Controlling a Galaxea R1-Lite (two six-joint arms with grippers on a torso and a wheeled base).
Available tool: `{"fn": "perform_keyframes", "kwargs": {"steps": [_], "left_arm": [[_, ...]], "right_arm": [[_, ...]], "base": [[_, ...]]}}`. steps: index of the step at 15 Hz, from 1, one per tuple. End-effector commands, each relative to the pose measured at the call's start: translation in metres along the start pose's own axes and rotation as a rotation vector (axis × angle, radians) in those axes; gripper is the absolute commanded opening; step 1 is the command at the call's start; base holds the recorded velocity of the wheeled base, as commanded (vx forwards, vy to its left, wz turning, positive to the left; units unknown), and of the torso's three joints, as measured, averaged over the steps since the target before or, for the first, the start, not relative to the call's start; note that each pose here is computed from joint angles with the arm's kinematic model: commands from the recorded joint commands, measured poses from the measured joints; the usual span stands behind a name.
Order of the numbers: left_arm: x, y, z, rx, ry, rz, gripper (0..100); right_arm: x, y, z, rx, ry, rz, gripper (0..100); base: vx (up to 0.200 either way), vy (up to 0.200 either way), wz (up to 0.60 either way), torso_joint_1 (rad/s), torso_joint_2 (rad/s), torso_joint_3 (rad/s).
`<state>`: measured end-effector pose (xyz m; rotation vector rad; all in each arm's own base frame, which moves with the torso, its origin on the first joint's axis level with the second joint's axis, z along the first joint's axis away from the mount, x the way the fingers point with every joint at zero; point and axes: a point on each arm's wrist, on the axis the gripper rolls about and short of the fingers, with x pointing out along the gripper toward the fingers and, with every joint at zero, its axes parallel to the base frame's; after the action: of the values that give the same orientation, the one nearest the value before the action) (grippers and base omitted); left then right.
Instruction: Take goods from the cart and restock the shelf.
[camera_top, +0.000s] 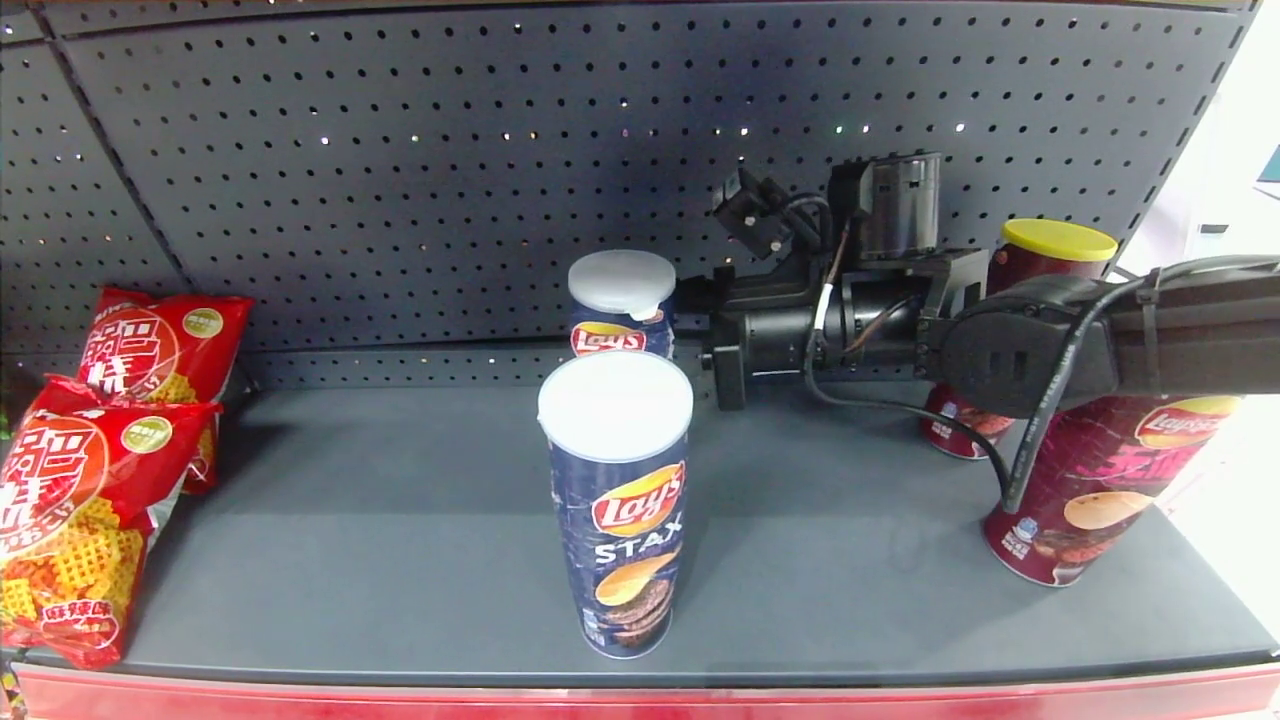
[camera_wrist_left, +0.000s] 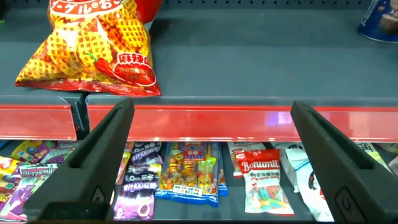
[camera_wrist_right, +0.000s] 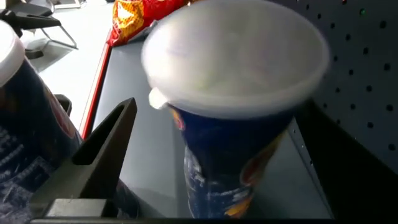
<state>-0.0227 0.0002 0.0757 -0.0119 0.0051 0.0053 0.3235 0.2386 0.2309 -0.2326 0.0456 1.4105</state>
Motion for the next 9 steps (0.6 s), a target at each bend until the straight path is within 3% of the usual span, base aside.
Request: {"fn": "perform_keyframes", "kwargs": {"steps": [1,6,9], "left_arm": [[0.000,0.000,0.000,0.000,0.001,0.001,100],[0.000,0.000,0.000,0.000,0.001,0.001,100],[0.000,0.000,0.000,0.000,0.001,-0.001,100]], "right_arm": [[-0.005,0.003,0.000,0.003,0.004,-0.003,100],[-0.037,0.001,0.014,-0.017,-0.015,-0.065,100],[-0.061,0.011,0.014,-0.007,-0.003,-0.089,100]], "base": [[0.000,0.000,0.00,0.000,0.00,0.000],[0.000,0.000,0.00,0.000,0.00,0.000],[0.000,0.000,0.00,0.000,0.00,0.000]]}}
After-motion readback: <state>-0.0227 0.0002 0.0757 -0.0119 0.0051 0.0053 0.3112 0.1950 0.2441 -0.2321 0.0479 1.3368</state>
